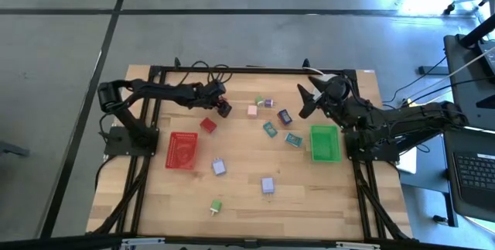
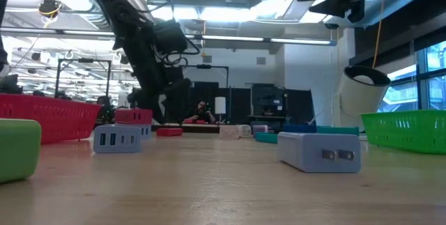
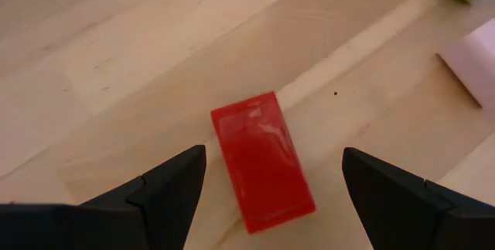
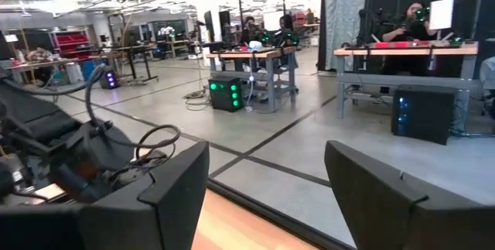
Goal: Pick & Place Office items
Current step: Put the top red digital timer into the orange basket
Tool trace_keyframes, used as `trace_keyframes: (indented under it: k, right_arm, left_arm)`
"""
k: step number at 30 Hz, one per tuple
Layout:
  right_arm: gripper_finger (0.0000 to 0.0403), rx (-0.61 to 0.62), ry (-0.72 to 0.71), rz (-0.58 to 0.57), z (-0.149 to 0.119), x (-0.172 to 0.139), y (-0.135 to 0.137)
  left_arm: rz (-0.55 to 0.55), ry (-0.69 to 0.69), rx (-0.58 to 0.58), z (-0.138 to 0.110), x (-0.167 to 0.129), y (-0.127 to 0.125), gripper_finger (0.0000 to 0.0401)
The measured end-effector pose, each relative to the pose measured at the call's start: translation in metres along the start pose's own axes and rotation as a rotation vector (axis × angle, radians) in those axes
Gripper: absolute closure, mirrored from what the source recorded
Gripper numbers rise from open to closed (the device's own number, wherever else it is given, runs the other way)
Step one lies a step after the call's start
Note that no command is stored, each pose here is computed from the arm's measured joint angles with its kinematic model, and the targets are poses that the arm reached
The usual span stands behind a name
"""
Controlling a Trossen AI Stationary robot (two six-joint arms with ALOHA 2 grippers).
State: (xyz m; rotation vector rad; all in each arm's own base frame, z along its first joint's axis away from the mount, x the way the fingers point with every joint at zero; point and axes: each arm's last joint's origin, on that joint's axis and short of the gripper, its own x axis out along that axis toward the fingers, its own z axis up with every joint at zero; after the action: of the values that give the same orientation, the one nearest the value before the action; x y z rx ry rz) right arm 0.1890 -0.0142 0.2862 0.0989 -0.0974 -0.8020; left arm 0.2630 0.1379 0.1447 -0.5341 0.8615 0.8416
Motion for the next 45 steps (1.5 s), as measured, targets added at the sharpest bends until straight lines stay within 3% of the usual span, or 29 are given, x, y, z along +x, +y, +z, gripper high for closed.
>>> trace_keyframes:
  k: [5,15,19,26,29,36,45]
  right_arm:
    - [0.0141,-0.002,-0.002,-0.019,0.0,0.002,-0.003]
    - [0.0141,-0.011,0.003,-0.021,-0.001,0.003,-0.003]
    - [0.0141,-0.021,0.013,-0.023,-0.002,0.003,-0.003]
    - [0.0141,-0.031,0.023,-0.023,-0.003,0.003,-0.003]
    - [0.0141,-0.031,0.023,-0.023,-0.003,0.003,-0.003]
    - [0.0141,-0.033,0.023,-0.024,-0.003,0.003,-0.003]
    - [0.0141,-0.037,0.024,-0.027,-0.003,0.003,-0.003]
  left_arm:
    - [0.089,-0.002,-0.033,-0.006,0.01,-0.001,0.01]
    - [0.102,0.017,-0.042,-0.012,0.022,-0.003,0.0109]
    - [0.113,0.01,-0.037,-0.012,0.022,-0.004,0.0145]
    - [0.134,0.0,-0.035,-0.012,0.022,-0.004,0.0246]
    - [0.116,-0.003,-0.039,-0.011,0.021,-0.004,0.025]
    - [-0.096,-0.125,-0.064,0.009,-0.002,-0.013,0.025]
    - [-0.602,-0.53,0.051,0.051,-0.064,-0.04,0.025]
